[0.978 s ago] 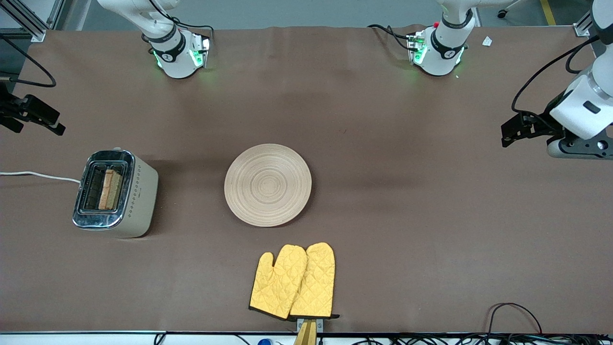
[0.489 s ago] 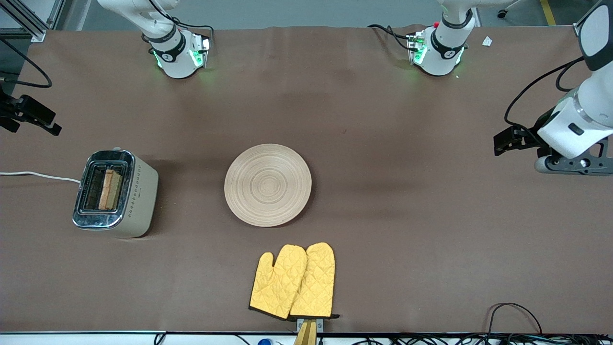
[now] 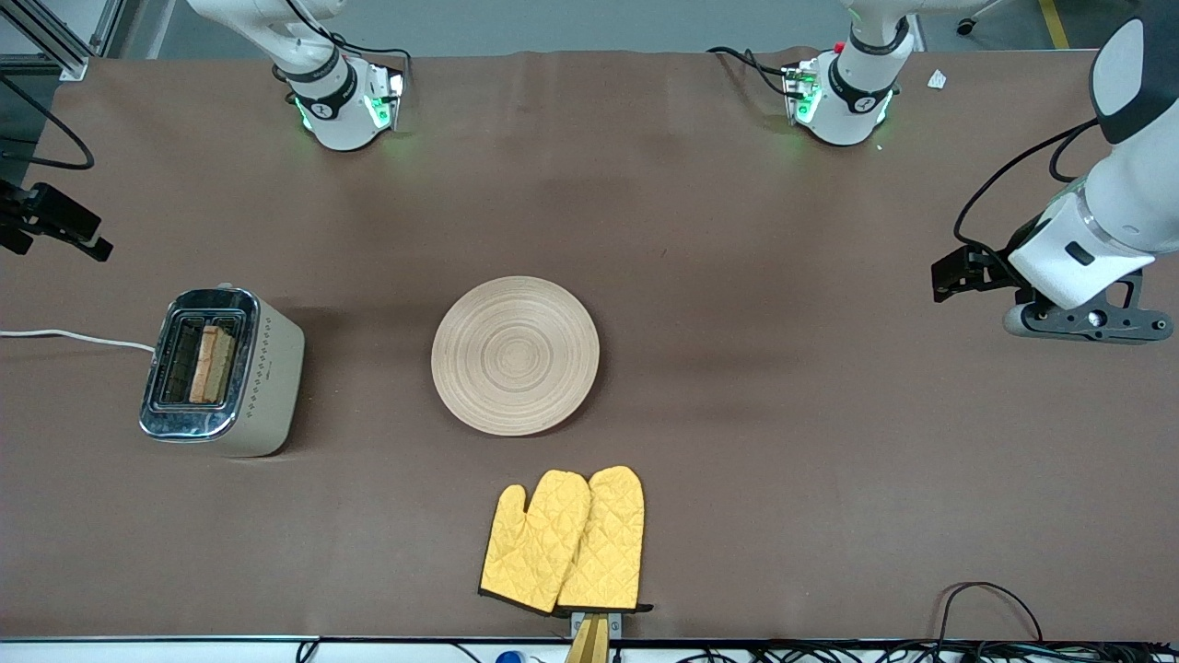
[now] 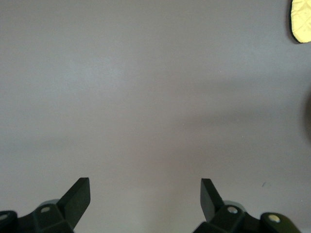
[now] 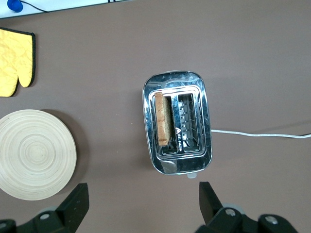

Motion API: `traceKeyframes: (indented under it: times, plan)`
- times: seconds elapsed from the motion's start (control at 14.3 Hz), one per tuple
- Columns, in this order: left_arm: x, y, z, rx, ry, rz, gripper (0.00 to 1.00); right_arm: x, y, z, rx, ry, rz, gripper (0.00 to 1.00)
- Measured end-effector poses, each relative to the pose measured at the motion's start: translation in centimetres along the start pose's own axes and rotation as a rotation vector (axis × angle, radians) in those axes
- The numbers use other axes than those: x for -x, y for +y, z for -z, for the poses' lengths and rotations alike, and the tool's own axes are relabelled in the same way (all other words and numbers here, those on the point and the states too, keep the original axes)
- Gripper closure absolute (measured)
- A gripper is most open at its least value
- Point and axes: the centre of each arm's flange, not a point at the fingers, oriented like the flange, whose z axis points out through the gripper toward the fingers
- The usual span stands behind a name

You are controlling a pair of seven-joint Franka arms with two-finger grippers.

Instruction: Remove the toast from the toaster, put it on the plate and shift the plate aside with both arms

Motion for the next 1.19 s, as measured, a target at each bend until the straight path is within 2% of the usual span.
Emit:
traceKeyframes:
  times: [0.84, 0.98, 1.19]
  plan:
    - [0.1, 0.1, 1.3, 0.001, 0.026, 0.000, 0.00, 0.0, -0.1, -0.1, 0.000, -0.002, 0.001, 0.00]
    - [0.3, -0.1, 1.7, 0.000, 0.034, 0.003, 0.00, 0.0, 0.7, -0.8, 0.003, -0.022, -0.012, 0.00]
    - [0.4, -0.3, 2.1, 0.000, 0.040, 0.007, 0.00, -0.8, 1.4, -5.1, 0.009, -0.100, 0.003, 0.00]
